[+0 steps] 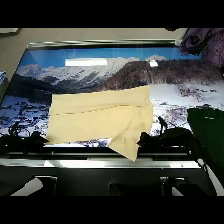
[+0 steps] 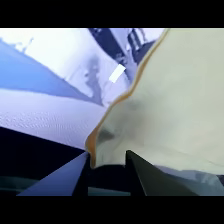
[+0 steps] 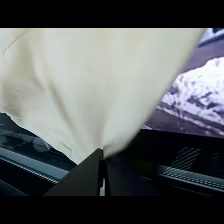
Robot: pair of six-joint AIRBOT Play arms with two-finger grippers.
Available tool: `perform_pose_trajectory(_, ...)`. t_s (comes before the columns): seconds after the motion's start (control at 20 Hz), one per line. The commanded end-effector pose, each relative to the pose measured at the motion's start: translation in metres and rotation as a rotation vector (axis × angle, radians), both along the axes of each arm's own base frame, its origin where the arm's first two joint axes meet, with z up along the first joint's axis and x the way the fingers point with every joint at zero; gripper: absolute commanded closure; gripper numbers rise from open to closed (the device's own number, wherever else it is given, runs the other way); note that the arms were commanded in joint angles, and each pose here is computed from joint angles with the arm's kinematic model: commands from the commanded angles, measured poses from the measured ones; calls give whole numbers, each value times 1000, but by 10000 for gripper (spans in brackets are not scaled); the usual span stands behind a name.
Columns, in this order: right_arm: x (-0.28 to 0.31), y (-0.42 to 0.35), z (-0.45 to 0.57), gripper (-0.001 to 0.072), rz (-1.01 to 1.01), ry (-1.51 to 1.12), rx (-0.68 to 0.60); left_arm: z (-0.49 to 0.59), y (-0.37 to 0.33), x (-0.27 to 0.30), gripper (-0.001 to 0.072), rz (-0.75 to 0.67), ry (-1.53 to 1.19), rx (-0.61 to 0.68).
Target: Fold the clothes and pants, and hang the long-sleeved shirts on hangers.
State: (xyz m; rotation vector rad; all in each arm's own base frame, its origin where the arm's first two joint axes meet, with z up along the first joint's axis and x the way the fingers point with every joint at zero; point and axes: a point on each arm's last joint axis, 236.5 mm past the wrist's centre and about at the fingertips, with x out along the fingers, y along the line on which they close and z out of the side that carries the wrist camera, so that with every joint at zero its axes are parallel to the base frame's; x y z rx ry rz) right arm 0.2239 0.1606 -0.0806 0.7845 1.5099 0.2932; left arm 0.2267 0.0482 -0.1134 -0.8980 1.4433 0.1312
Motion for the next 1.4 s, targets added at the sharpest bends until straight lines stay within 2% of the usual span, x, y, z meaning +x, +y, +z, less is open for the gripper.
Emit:
perform_pose_trajectory(0.0,-1,1,1,684,4,3,2,-1,8,10,419,21,-38,33)
perform_pose_trajectory(0.15,0,1,3,684,3,-8,2,-2,6,11,457,11,-38,35)
perform_pose_trajectory(0.55,8,-1,25,684,-23,-93,4,2,-32,4,464,-129,-3,-21)
perform_pose_trajectory(0.6,9,-1,26,684,-23,-99,4,3,-34,2,608,-134,3,-30)
perform_pose_trajectory(0.65,8,0,27,684,-23,-100,5,4,-36,1,687,-137,7,-36)
perform_pose_trajectory(0.9,10,1,45,685,-3,-133,13,25,-35,7,690,-137,-11,-38)
perform_pose_trajectory(1.2,-41,-9,94,686,17,-52,-34,83,-3,-18,691,9,11,186)
perform_pose_trajectory(1.35,-62,-13,116,686,-12,-94,-44,109,-6,-19,690,12,-79,255)
